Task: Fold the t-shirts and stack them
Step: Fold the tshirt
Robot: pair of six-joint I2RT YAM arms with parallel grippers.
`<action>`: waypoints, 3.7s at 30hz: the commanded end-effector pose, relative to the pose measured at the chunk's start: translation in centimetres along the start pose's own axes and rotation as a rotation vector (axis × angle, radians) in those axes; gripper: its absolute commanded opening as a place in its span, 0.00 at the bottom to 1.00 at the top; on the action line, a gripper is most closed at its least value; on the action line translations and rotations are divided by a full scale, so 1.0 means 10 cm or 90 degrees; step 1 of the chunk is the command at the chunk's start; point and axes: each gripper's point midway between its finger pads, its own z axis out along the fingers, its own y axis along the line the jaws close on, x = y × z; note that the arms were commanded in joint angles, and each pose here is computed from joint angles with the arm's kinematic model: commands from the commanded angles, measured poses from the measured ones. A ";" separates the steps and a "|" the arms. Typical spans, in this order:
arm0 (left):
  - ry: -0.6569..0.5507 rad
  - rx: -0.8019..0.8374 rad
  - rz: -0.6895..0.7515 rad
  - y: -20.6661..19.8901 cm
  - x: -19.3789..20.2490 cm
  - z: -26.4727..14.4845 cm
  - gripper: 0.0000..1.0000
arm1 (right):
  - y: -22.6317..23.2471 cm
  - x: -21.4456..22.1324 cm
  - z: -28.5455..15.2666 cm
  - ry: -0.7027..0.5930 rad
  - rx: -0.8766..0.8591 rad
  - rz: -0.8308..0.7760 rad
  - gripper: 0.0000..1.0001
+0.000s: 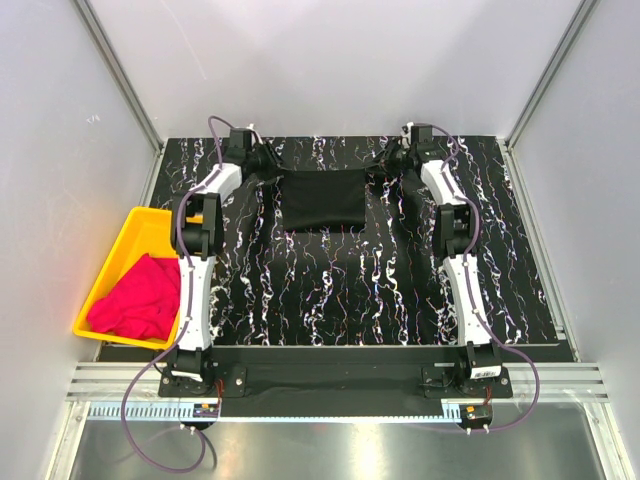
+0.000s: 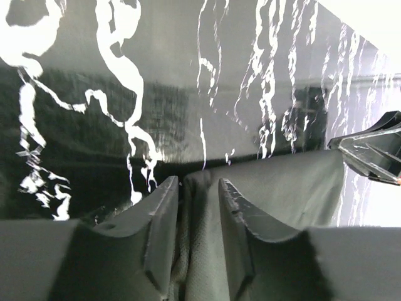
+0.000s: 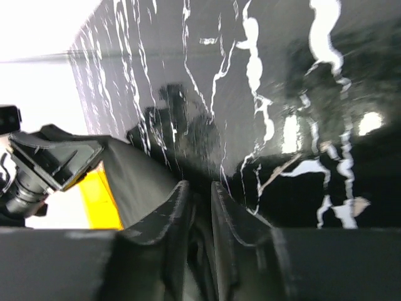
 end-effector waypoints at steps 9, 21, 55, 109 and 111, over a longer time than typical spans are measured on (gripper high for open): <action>-0.091 0.023 0.079 -0.60 -0.67 -0.86 0.49 | 0.53 -0.67 -0.84 -0.097 -0.031 0.023 0.43; 0.130 0.200 0.068 -1.41 1.23 -1.22 0.33 | 1.39 0.81 -1.07 0.102 -0.062 -0.056 0.11; 0.200 0.144 -0.027 -0.79 1.88 -0.59 0.23 | 0.15 1.82 -0.69 0.235 -0.036 0.038 0.04; 0.368 0.104 0.023 -0.71 2.51 -0.98 0.26 | 0.38 0.94 -1.19 0.069 0.010 0.048 0.62; 0.371 0.096 0.053 -0.71 2.53 -1.20 0.26 | 0.38 1.06 -1.20 0.081 0.012 0.048 0.62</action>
